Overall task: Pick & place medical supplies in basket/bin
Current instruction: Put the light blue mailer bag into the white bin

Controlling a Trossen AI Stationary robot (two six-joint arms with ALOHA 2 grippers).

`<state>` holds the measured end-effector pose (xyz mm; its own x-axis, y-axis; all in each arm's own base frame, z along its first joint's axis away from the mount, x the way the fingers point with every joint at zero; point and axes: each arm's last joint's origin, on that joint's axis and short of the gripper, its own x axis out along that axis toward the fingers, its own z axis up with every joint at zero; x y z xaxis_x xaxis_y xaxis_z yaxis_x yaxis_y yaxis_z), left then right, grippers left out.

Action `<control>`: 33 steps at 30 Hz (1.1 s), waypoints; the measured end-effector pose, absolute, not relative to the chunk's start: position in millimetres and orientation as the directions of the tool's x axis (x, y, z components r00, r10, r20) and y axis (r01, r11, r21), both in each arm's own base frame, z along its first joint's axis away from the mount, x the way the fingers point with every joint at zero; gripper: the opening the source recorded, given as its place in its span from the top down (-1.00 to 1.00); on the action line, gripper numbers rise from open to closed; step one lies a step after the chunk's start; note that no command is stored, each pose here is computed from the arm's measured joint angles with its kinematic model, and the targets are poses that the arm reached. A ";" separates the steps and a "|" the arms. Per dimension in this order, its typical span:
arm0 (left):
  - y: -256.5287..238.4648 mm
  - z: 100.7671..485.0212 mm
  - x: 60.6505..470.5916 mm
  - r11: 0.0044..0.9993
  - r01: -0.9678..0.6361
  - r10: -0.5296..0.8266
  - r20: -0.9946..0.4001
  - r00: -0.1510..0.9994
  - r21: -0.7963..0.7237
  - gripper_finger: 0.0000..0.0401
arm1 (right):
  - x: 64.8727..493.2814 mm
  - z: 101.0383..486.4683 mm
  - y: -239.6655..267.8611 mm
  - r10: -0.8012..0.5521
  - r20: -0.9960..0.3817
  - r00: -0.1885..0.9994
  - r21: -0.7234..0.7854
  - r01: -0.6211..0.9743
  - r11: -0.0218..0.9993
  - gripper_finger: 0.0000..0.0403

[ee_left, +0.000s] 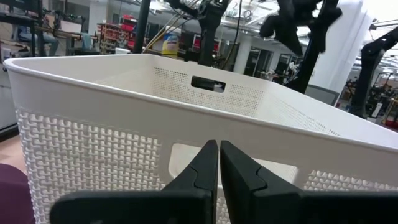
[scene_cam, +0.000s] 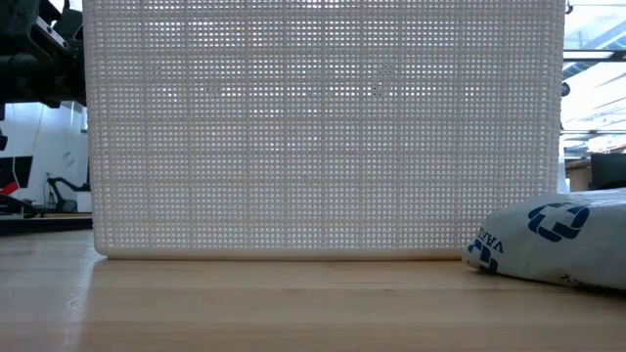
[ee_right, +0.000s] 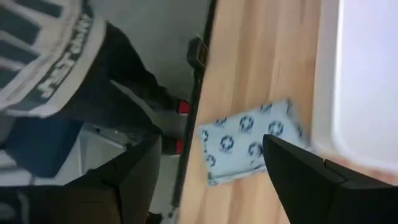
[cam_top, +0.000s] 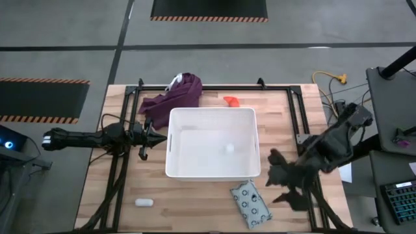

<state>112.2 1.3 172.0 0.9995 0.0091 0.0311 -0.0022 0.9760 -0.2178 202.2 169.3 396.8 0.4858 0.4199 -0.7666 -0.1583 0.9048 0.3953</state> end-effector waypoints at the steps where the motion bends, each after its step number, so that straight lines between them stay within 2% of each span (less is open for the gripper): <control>1: 1.3 171.9 112.2 0.976 -0.002 0.009 0.031 0.999 -0.218 1.00 | 202.9 392.2 175.3 0.406 -0.781 0.475 0.404 -0.112 0.908 -0.31; 7: 1.3 172.0 112.2 0.976 -0.002 0.009 0.031 0.999 -0.218 1.00 | 212.8 357.1 203.6 0.307 -0.883 0.356 0.397 0.218 0.891 -0.22; 12: 1.3 172.0 112.2 0.976 -0.002 0.009 0.031 0.999 -0.218 1.00 | 226.6 317.0 220.3 0.188 -0.955 0.230 0.272 0.423 0.865 -0.17; 20: 1.3 172.0 112.2 0.976 -0.002 0.009 0.031 0.999 -0.218 1.00 | 235.8 256.3 225.6 0.028 -0.996 0.083 0.068 0.529 0.846 -0.19; 25: 1.3 172.1 112.2 0.976 -0.002 0.009 0.031 0.999 -0.218 1.00 | 234.6 221.8 219.3 -0.027 -0.998 0.060 0.016 0.615 0.788 -0.20; 33: 1.4 172.0 112.2 0.976 -0.003 0.010 0.031 0.999 -0.218 1.00 | 233.9 203.4 218.5 0.060 -0.981 0.184 0.168 0.663 0.729 -0.18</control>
